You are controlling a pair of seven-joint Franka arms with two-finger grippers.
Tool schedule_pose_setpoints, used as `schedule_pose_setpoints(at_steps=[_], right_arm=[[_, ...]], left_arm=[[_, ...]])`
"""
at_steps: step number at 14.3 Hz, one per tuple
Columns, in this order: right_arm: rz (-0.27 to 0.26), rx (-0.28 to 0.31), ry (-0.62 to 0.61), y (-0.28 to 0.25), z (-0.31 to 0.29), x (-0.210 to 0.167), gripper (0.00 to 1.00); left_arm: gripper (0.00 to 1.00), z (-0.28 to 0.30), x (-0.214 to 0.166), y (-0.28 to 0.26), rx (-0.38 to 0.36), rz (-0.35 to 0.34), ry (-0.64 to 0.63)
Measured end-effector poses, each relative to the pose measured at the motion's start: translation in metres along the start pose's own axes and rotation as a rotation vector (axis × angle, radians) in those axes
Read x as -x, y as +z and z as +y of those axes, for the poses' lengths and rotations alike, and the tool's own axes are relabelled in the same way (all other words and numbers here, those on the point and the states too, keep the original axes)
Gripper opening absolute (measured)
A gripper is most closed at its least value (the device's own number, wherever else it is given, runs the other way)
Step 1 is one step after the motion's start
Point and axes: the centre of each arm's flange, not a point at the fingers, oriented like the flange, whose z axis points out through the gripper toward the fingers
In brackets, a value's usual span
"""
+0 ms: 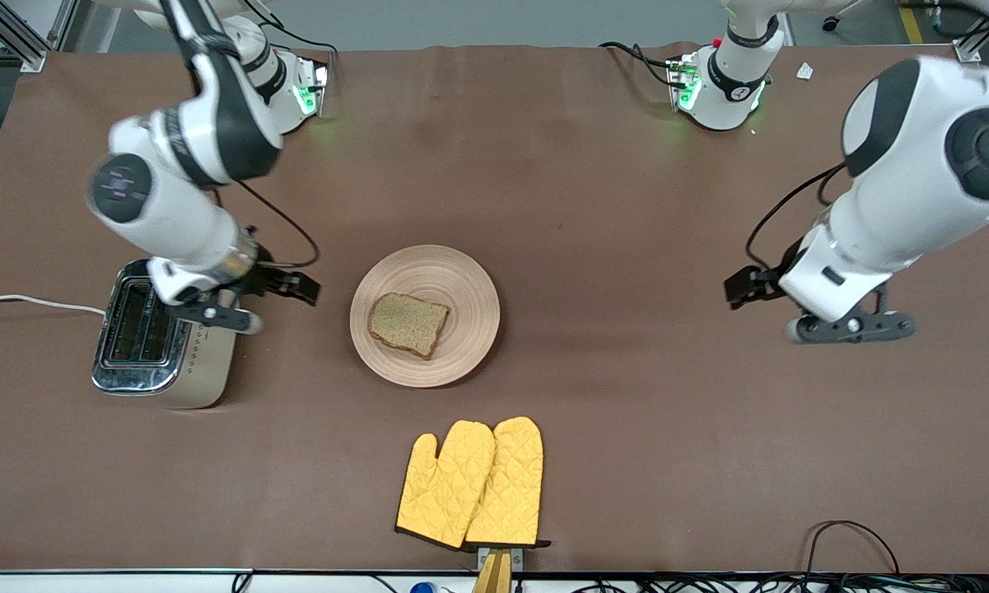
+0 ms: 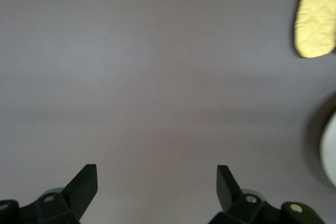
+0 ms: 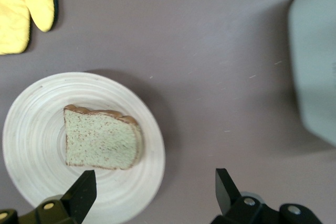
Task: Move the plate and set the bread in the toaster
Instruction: 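Release the plate with the left gripper while the right gripper reaches the bread, then grasp the bread slice's crust with the right gripper and lift it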
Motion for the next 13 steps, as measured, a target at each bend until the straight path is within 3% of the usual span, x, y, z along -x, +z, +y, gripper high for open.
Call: schedule_pose_setpoints(at_steps=[6,10,13], right_arm=[[0.014,0.021,0.023,0.114,-0.034,0.003,0.93],[0.004,0.035,0.015,0.144,-0.039,0.008,0.76],[0.014,0.032,0.015,0.157,-0.05,0.017,0.7]], left_arm=[[1.0,-0.064,0.017,-0.07,-0.037,0.093,-0.082],[1.0,-0.06,0.036,-0.093,-0.048,0.098,-0.076],[1.0,-0.061,0.051,-0.11,-0.031,0.089,-0.049]])
